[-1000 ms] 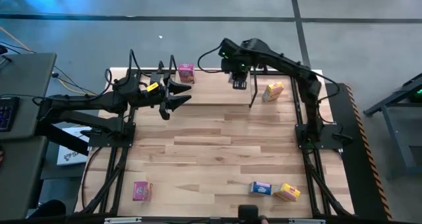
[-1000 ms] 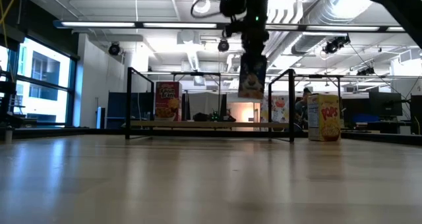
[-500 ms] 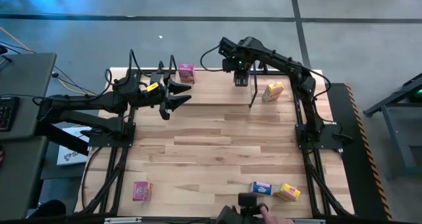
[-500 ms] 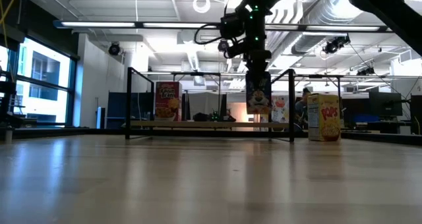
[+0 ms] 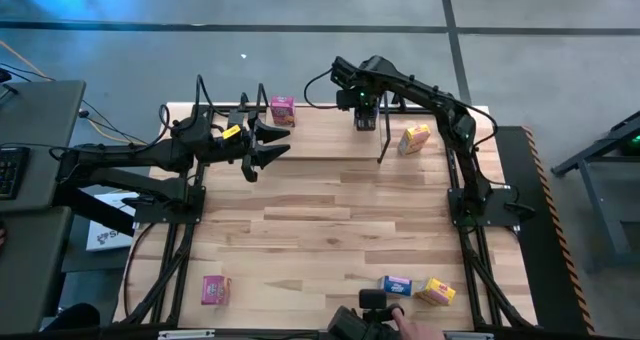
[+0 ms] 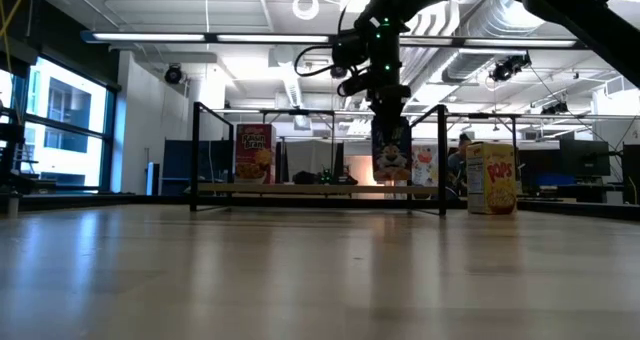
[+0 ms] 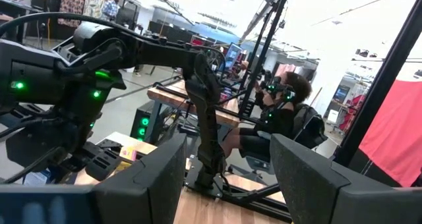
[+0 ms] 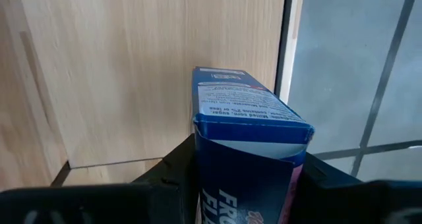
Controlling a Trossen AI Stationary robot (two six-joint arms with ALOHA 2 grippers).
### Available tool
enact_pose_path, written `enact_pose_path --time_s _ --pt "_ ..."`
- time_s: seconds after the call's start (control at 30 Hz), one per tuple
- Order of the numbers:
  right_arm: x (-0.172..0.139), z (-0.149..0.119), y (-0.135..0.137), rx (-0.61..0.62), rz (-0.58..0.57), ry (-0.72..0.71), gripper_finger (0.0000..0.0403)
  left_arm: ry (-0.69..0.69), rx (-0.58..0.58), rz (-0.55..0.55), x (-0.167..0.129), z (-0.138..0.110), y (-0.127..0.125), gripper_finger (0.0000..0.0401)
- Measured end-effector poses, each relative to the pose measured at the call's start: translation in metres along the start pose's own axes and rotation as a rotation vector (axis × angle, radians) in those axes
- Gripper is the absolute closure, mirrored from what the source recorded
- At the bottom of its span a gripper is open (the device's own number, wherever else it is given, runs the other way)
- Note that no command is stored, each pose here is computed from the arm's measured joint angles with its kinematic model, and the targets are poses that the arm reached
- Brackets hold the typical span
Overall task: Stack cereal on shelf
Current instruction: Put the top blue cereal box on the right side of the shelf
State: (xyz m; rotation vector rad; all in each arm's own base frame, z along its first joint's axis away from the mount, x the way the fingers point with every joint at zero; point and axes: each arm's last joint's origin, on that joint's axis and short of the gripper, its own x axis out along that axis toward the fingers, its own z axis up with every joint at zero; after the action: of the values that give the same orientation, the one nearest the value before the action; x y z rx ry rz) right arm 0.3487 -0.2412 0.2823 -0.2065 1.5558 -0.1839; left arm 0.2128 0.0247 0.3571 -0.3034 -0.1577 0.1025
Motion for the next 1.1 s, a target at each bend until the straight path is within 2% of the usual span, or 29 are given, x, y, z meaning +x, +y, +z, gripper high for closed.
enact_pose_path --time_s 0.4,0.8,1.1 --pt "0.0006 -0.0022 -0.001 0.026 0.033 -0.006 0.0273 0.0 0.0 0.0 0.0 0.0 -0.0001 0.0192" --pt "0.0007 -0.0031 -0.0021 0.049 0.034 -0.007 0.016 0.0 0.0 0.0 0.0 0.0 0.0 0.0192" --pt "-0.0036 -0.0041 -0.0023 0.049 0.035 -0.003 0.0151 0.0 0.0 0.0 0.0 0.0 -0.0001 0.0192"
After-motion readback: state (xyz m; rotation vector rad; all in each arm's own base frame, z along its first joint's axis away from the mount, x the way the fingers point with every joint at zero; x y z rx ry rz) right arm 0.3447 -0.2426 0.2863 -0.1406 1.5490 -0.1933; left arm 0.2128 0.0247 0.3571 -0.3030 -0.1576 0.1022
